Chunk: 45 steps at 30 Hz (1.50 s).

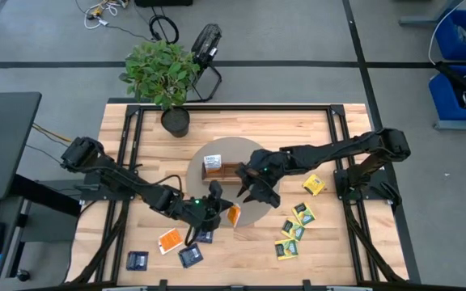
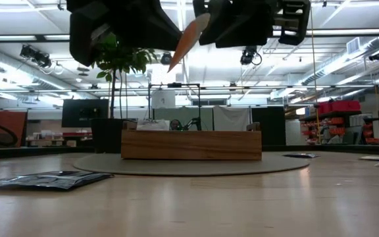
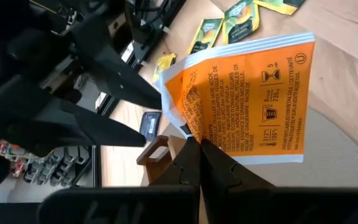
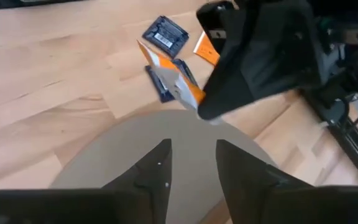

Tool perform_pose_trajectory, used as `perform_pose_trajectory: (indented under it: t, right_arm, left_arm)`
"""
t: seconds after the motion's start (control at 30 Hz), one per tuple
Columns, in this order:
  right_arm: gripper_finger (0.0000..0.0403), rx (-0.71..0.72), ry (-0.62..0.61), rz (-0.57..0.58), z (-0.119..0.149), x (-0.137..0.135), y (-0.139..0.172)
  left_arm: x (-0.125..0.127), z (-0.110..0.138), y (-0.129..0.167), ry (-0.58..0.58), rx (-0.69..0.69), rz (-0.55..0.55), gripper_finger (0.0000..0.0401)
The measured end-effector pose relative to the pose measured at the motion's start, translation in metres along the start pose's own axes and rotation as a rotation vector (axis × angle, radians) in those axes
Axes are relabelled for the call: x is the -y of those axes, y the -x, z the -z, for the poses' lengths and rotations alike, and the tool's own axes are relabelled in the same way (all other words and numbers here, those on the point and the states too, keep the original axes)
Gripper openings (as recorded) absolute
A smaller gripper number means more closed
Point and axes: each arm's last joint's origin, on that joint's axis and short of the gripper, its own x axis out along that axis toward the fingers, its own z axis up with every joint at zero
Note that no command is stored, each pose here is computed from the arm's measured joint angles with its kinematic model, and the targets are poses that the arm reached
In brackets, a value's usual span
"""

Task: Pick & Place Tea
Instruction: Put the orange tea bag into the left section of the wooden organizer

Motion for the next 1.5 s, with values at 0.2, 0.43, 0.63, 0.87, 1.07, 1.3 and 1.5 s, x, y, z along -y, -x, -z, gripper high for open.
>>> perform_pose_trajectory:
  t: [0.2, 0.43, 0.63, 0.87, 1.07, 1.3, 1.5]
  right_arm:
    - [0.0158, 0.064, 0.034, 0.003, -0.009, -0.001, -0.002]
    - [0.0169, 0.104, 0.092, 0.013, -0.019, -0.005, -0.005]
    - [0.0164, 0.101, 0.100, 0.006, -0.021, -0.008, -0.007]
    - [0.0134, 0.098, 0.107, -0.008, -0.023, -0.011, -0.008]
    - [0.0090, 0.101, 0.124, -0.011, -0.025, -0.012, -0.008]
    - [0.0017, 0.106, 0.138, -0.003, -0.025, -0.011, -0.009]
    - [0.0005, 0.105, 0.119, -0.003, -0.025, -0.011, -0.009]
  left_arm:
    - [-0.002, 0.002, -0.002, 0.000, 0.004, 0.014, 0.0002]
    - [-0.006, 0.000, -0.004, -0.011, 0.037, 0.005, 0.0002]
    - [-0.006, -0.001, -0.003, -0.023, 0.051, 0.006, 0.0002]
    - [-0.008, -0.003, -0.003, -0.027, 0.069, -0.011, 0.0002]
    - [-0.008, -0.003, -0.003, -0.034, 0.068, -0.012, 0.0002]
    - [-0.008, -0.003, -0.003, -0.034, 0.071, -0.012, 0.0002]
    - [-0.008, -0.003, -0.003, -0.033, 0.069, -0.013, 0.0003]
